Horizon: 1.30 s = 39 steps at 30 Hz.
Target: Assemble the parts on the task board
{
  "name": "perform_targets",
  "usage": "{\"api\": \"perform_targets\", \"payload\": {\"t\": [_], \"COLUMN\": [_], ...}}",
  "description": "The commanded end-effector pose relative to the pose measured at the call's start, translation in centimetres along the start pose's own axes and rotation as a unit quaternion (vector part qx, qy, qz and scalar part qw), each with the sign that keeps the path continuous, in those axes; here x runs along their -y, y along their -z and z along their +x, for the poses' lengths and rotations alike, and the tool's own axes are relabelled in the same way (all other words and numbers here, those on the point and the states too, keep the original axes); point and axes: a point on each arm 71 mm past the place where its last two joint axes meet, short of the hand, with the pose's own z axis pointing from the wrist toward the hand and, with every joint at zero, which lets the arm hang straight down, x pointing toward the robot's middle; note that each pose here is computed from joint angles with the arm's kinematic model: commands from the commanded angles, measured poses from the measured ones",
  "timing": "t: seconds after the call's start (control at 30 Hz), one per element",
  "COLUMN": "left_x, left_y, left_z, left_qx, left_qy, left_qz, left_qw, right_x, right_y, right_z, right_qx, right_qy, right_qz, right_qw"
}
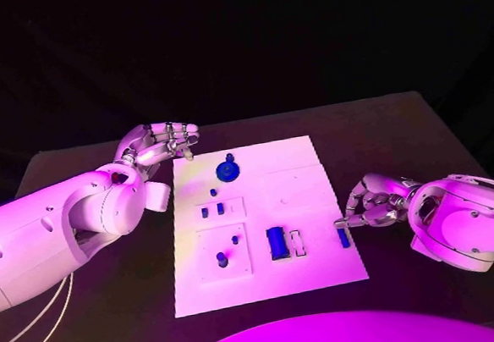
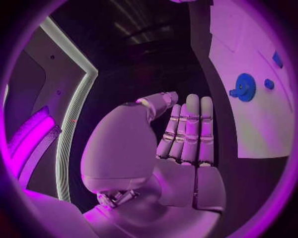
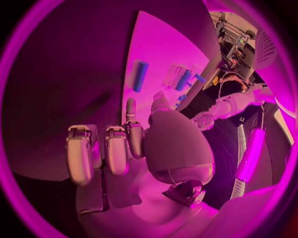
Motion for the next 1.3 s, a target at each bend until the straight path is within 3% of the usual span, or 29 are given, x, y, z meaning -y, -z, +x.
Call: {"api": "perform_targets", "payload": {"t": [0.03,0.4,1.3], "left_x": [0.16,0.16,0.14], "left_y": [-0.03,-0.01,0.03], "left_z": [0.26,0.19,0.11], "left_qx": [-0.009,-0.008,-0.008], "left_qy": [0.004,0.004,0.004], "left_qz": [0.008,0.007,0.007], "left_qw": [1.000,1.000,1.000], "right_x": [0.0,-0.1,-0.5], "right_y": [0.0,-0.2,-1.2], "right_z": [0.7,2.1,3.5], "right_qx": [-0.015,-0.033,-0.032], "right_qy": [0.029,0.036,0.078], "right_qz": [-0.004,-0.004,-0.011], "right_qw": [0.999,0.999,0.996]}}
